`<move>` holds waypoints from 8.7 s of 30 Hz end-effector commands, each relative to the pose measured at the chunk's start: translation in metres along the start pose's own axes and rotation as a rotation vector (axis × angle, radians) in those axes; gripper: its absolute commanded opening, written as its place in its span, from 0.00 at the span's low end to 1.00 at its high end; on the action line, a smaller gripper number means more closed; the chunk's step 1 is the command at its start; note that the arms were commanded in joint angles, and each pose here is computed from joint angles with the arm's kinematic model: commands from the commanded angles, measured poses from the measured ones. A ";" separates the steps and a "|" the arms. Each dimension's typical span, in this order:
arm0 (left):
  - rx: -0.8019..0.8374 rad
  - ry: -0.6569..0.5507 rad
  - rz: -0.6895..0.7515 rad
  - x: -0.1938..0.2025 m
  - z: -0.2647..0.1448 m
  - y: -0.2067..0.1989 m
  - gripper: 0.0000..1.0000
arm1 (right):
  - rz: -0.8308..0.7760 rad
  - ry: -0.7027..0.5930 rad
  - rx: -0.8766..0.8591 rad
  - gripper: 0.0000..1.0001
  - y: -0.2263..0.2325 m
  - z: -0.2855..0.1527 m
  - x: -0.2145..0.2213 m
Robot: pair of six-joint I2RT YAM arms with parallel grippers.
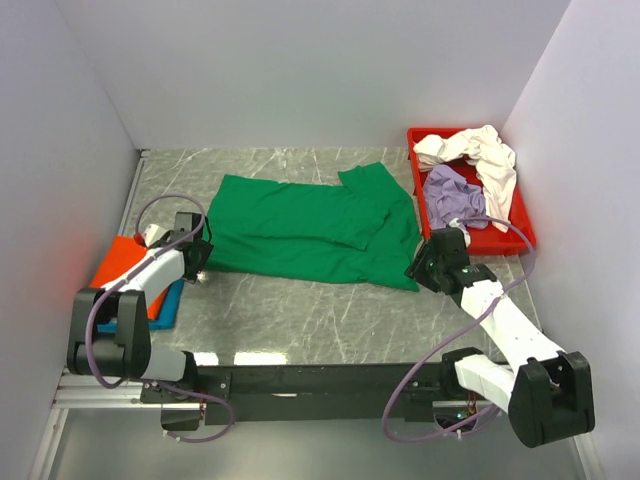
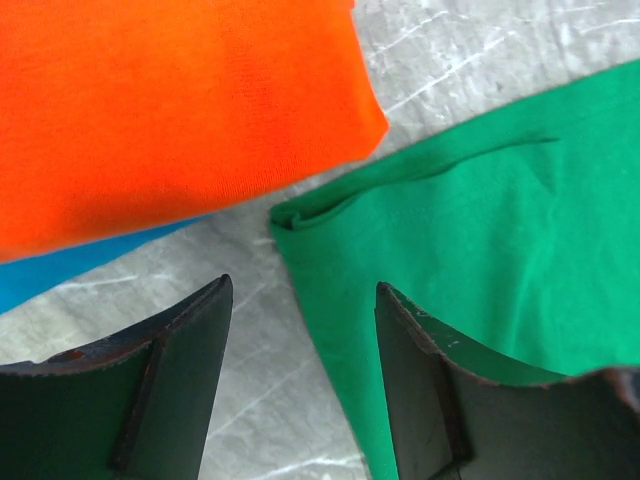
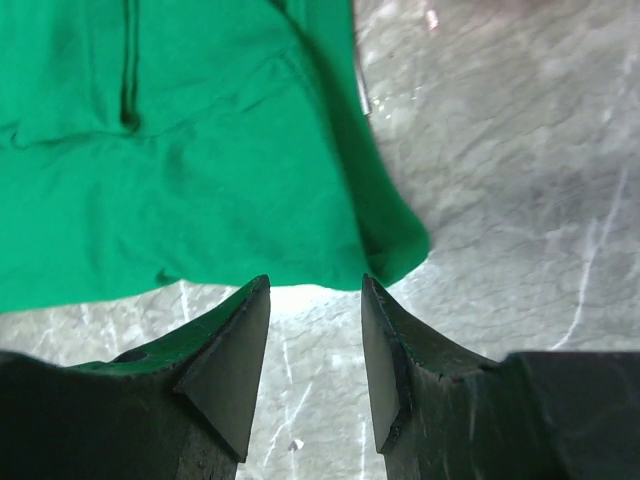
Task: Fold and stack the t-shirts
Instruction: Fold the tshirt
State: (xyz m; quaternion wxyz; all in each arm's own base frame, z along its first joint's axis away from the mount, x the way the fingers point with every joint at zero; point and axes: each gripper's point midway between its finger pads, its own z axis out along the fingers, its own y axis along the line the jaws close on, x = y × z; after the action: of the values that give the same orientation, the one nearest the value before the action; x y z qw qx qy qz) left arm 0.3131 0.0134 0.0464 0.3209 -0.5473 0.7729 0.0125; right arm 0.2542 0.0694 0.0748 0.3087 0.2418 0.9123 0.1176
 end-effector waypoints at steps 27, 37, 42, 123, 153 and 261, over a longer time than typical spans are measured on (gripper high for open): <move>0.018 -0.051 0.010 -0.013 0.017 -0.017 0.48 | 0.025 0.039 0.069 0.51 -0.023 0.029 0.018; 0.000 -0.045 0.019 -0.012 0.021 -0.013 0.06 | 0.034 0.038 0.094 0.00 -0.028 0.030 0.018; 0.011 -0.070 0.001 -0.025 0.012 -0.015 0.01 | 0.044 -0.013 0.123 0.00 -0.032 0.015 0.002; 0.348 0.188 0.274 0.061 -0.072 -0.065 0.76 | 0.037 0.101 -0.186 0.20 0.111 0.063 0.047; 0.393 0.172 0.246 0.046 -0.085 -0.113 0.86 | -0.165 0.106 -0.271 0.54 0.204 0.091 -0.003; 0.170 0.074 0.305 -0.060 0.127 -0.213 0.04 | -0.032 -0.009 -0.045 0.54 0.177 0.253 -0.191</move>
State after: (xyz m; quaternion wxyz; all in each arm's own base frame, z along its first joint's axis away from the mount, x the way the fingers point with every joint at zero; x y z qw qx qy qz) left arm 0.5632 0.0208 0.0306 0.3119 -0.3983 0.8624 -0.0177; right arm 0.6115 0.1334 0.0411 0.3323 0.2084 0.9087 0.1425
